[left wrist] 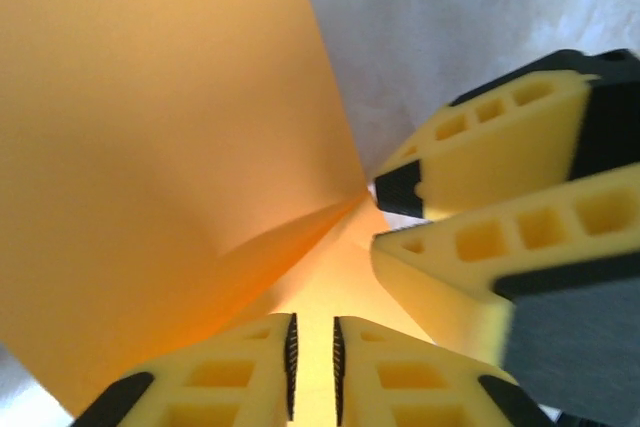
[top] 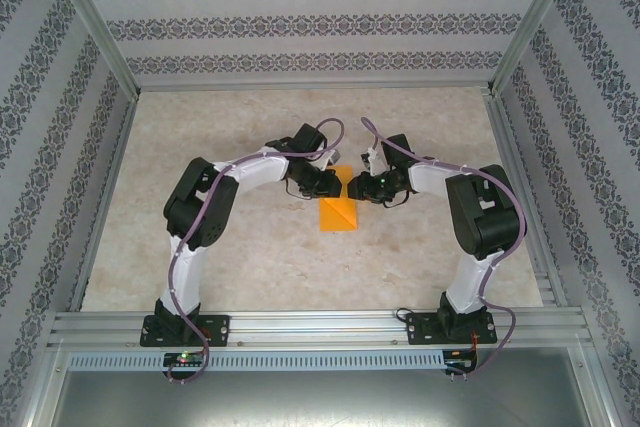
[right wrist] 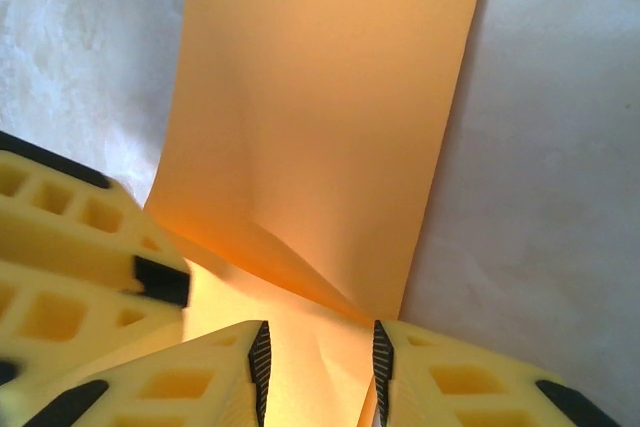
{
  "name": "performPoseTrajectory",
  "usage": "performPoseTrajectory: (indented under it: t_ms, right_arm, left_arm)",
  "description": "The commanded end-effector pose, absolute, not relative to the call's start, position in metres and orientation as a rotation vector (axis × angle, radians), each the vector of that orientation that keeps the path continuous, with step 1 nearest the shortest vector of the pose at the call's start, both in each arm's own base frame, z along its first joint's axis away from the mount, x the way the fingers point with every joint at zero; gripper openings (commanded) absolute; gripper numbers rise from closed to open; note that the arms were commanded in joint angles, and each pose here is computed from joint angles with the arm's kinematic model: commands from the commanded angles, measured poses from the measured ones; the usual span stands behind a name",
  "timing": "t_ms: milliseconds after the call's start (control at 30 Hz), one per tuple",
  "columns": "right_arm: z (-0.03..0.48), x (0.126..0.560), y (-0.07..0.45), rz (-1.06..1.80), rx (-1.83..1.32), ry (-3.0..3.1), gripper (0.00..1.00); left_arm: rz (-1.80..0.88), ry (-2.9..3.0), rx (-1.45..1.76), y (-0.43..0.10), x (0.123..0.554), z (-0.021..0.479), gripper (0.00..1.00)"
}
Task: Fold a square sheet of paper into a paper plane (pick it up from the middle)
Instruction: Turn over the paper at the center of the table.
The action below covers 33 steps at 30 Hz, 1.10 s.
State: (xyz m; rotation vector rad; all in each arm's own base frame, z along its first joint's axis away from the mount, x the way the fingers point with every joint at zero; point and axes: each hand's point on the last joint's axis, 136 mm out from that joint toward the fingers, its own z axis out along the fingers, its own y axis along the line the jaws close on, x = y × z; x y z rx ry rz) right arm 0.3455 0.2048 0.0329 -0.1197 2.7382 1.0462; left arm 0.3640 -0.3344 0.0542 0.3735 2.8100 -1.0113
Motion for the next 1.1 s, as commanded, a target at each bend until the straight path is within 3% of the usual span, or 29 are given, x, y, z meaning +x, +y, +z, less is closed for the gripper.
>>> performPoseTrajectory:
  t_ms: [0,267,567,1067]
  right_arm:
    - [0.041,0.343,0.206,1.093,-0.153,2.704,0.35]
    - [0.051,0.342,0.2,1.047,-0.158,2.682,0.4]
    - [0.06,0.332,0.212,1.118,-0.203,2.665,0.41]
    - [0.049,0.315,0.233,1.238,-0.271,2.675,0.24]
  left_arm:
    - [-0.955,2.772,0.412,-0.323,0.368,0.079,0.24]
    - [-0.888,2.789,0.41,-0.308,0.358,0.078,0.38]
    - [-0.943,2.791,0.372,-0.305,0.345,0.072,0.46]
    - [-0.987,2.752,0.301,-0.296,0.339,0.077,0.58]
